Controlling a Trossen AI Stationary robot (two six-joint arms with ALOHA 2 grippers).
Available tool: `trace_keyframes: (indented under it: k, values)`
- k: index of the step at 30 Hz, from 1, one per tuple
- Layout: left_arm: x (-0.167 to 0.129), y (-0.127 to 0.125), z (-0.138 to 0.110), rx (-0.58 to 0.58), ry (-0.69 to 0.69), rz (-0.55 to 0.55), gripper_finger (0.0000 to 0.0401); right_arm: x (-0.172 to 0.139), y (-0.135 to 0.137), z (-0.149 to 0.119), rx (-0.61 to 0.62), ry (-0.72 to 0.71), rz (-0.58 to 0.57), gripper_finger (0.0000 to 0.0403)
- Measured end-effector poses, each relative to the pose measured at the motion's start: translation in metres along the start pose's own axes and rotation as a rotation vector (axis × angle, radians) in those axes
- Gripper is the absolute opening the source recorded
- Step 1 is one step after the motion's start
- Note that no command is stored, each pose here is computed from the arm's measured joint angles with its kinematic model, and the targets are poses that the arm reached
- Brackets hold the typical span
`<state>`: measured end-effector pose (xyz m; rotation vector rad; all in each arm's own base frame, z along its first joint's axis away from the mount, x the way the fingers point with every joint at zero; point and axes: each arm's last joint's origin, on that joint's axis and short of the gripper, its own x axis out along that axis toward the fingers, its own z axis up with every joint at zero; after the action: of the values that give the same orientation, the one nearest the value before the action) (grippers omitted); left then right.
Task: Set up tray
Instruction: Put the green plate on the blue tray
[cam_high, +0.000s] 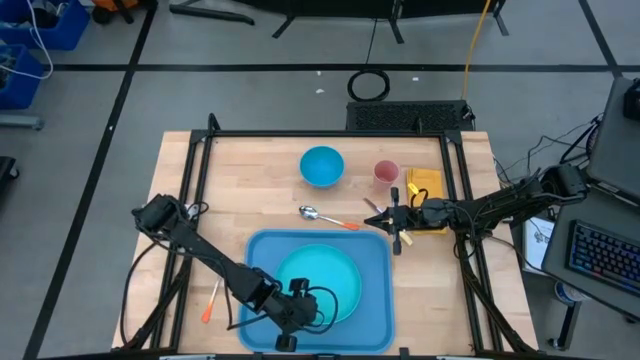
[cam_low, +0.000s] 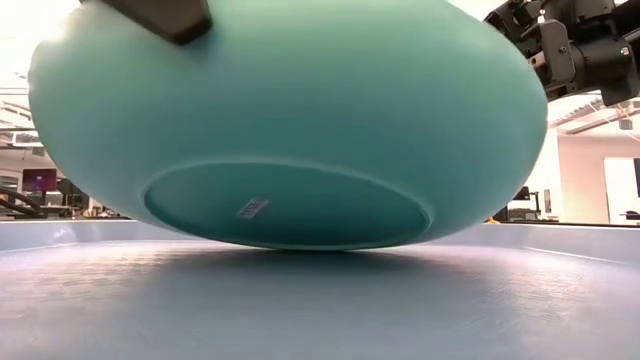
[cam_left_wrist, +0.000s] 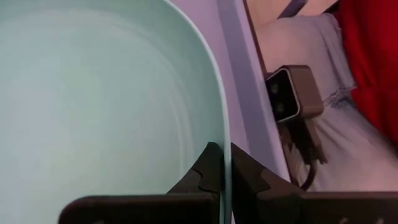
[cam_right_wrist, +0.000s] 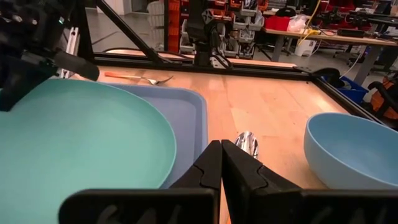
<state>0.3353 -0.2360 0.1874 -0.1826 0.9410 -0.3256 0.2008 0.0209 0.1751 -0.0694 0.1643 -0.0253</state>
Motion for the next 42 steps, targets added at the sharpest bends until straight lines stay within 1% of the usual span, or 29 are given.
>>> trace_keyframes:
  k: [7, 14, 21, 30, 42]
  values:
    - [0.0000, -0.0028, -0.0016, -0.025, 0.003, -0.005, 0.0019, 0.0000, 0.0000, 0.0000, 0.000, 0.000, 0.000, 0.0000]
    - [0.0000, -0.0037, -0.0017, -0.024, 0.000, -0.008, 0.0009, 0.0000, 0.0000, 0.0000, 0.000, 0.000, 0.000, 0.0000]
    - [0.0005, -0.0037, -0.0023, -0.038, 0.008, -0.015, 0.0038, 0.0000, 0.0000, 0.0000, 0.000, 0.000, 0.000, 0.0000]
    - [0.0005, -0.0044, -0.0010, -0.042, -0.008, -0.018, 0.0030, 0.0000, 0.0000, -0.0002, 0.001, 0.001, 0.000, 0.0000]
    - [0.0005, -0.0047, -0.0010, -0.085, -0.006, -0.027, 0.0065, 0.0000, 0.0000, -0.0002, 0.001, 0.001, 0.000, 0.0000]
